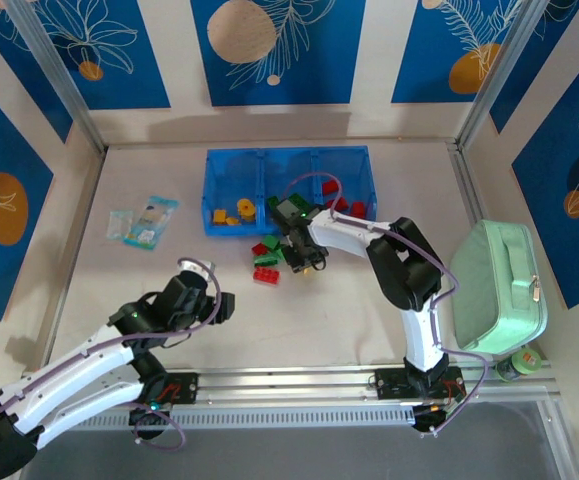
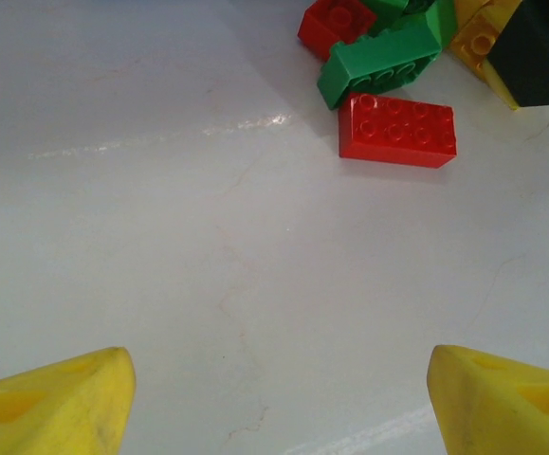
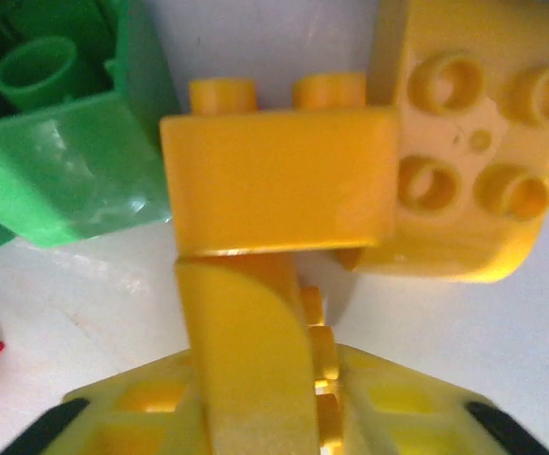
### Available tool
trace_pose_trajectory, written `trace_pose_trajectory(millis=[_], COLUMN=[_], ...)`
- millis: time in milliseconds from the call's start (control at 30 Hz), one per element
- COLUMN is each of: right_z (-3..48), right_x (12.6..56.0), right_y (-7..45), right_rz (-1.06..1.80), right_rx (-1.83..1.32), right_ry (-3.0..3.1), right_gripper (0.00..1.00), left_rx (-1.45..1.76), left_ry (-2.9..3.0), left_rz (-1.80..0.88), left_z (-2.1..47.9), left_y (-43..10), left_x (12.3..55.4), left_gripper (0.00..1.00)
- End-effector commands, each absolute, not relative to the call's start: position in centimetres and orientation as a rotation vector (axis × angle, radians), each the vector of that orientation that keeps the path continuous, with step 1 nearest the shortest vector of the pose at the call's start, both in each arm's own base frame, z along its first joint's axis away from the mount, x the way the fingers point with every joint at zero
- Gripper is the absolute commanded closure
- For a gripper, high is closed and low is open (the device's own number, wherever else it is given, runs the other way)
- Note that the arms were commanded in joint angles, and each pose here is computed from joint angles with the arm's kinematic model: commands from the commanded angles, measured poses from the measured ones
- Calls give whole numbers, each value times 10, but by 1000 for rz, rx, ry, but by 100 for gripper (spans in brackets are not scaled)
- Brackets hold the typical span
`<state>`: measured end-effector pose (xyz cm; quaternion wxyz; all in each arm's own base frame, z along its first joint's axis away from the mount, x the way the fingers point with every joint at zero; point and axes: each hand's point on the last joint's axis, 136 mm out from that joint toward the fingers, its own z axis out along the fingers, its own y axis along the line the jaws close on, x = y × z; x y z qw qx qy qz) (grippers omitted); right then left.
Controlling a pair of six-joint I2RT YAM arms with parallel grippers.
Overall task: Sort the legos into containers by color
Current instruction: Pick up the lego from the center of the table, then place the lego in the container.
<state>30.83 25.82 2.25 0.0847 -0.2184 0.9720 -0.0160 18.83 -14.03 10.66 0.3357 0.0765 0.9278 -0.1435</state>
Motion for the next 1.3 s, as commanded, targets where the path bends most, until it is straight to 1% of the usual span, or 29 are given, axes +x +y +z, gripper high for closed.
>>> trace_pose_trajectory(millis=[0, 133, 267, 367, 533, 667, 733, 1000, 1033, 1100, 1133, 1167, 1267], right_z=[46, 91, 137, 153, 155, 160, 160, 162, 163, 168, 175, 182, 208], right_x=[301, 305, 323, 339, 365, 384, 394, 421, 424, 428, 427, 427, 424], right_y=[255, 263, 285, 307, 345, 377, 388, 423, 426, 429, 430, 429, 422], right_rz=[-122, -96, -2, 64, 126, 176, 172, 352, 359, 379, 392, 389, 370], right_rx=[-637, -626, -625, -635, -653, -668, -672, -616, -609, -589, -585, -575, -544], right_ry=[2863, 2783, 2696, 2666, 2669, 2652, 2627, 2541, 2528, 2508, 2497, 2485, 2452], right_gripper=[75, 76, 75, 75, 75, 74, 74, 70, 67, 49, 36, 30, 28], left_rx=[199, 208, 203, 192, 174, 155, 152, 116, 114, 114, 115, 120, 133], left_ry=[2410, 2422, 2449, 2466, 2481, 2462, 2439, 2397, 2396, 2394, 2393, 2393, 2398], left_rz=[-396, -376, -366, -363, -367, -371, -376, -440, -456, -473, -478, -479, -473], left_z=[106, 101, 92, 85, 85, 99, 108, 125, 125, 126, 127, 128, 129], left_y=[-143, -141, -140, -139, -134, -127, -124, -122, -124, -127, -128, -129, -130], left_x=[188, 187, 185, 183, 177, 172, 171, 168, 167, 167, 168, 168, 168], left_gripper=[20, 20, 20, 20, 21, 21, 21, 21, 21, 21, 22, 22, 22])
